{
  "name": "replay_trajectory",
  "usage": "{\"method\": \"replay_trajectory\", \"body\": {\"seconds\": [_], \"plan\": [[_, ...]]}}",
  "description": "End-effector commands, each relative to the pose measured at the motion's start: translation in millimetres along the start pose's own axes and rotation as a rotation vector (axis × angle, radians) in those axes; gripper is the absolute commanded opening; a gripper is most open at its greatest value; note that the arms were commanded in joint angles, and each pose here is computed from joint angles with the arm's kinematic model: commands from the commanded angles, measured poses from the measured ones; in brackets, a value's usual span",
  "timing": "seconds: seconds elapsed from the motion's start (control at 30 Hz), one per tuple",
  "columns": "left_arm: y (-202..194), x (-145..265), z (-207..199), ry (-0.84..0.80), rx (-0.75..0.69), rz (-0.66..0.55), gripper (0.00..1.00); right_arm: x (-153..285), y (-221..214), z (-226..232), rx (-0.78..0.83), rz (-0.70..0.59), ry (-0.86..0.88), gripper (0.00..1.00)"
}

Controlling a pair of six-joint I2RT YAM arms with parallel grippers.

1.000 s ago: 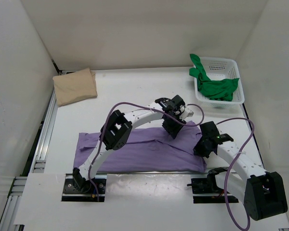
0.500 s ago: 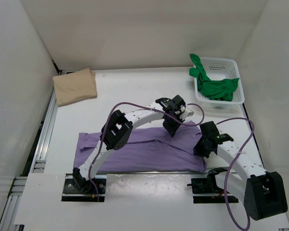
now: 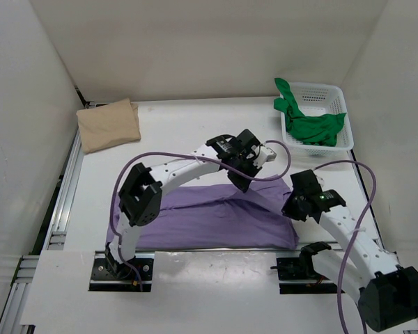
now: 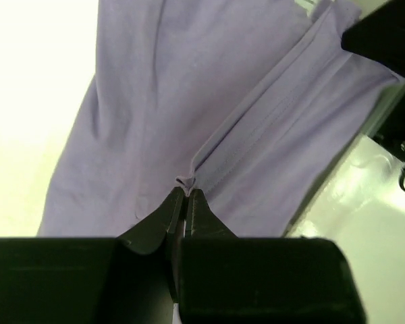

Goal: Fold and stack the t-shirts
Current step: Fold the other side of the tshirt into a rectangle

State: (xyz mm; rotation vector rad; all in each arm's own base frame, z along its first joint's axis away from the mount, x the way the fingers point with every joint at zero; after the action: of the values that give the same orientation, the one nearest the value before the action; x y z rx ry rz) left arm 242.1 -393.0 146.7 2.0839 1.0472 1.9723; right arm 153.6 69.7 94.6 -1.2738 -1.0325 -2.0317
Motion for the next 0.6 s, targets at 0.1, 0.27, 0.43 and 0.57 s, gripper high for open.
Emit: {"method": "replay_trajectory", "body": {"seconds": [0.1,0.27,0.43,0.57], "plan": [[-34.9,19.7,-12.0,-0.025,0.01,0.052,0.11,23.4,-13.0,-11.6,0.063,0.007,-0.052,0.0],[-54.2,10.9,-16.1,-0.06,0.023,0.091,0.11,21.1,-36.6,-20.8,0.024,0.068,-0.067,0.0],[-67.5,-0.7,-15.9,-0.074,0.036,0.132,0.11,14.9,-40.2,-21.6,0.028,0.079,-0.079,0.0],[-69.3,-2.8,-15.5,-0.074,0.036,0.132,0.11,13.8,-37.7,-18.3,0.065,0.099,-0.111,0.0]]}}
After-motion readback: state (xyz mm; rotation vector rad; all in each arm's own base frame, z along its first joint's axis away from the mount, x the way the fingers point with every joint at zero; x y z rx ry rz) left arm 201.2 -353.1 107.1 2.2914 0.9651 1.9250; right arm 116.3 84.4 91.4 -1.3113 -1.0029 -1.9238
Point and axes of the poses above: each gripper's point midway between its finger pads, its own x axis back along the fingers, its own z axis along the line the jaws close on, y = z × x, the point moved 4 cm from there along x, back along the fingers, and after that the axes turned 7 degrees about -x, right-handed, at the moved point
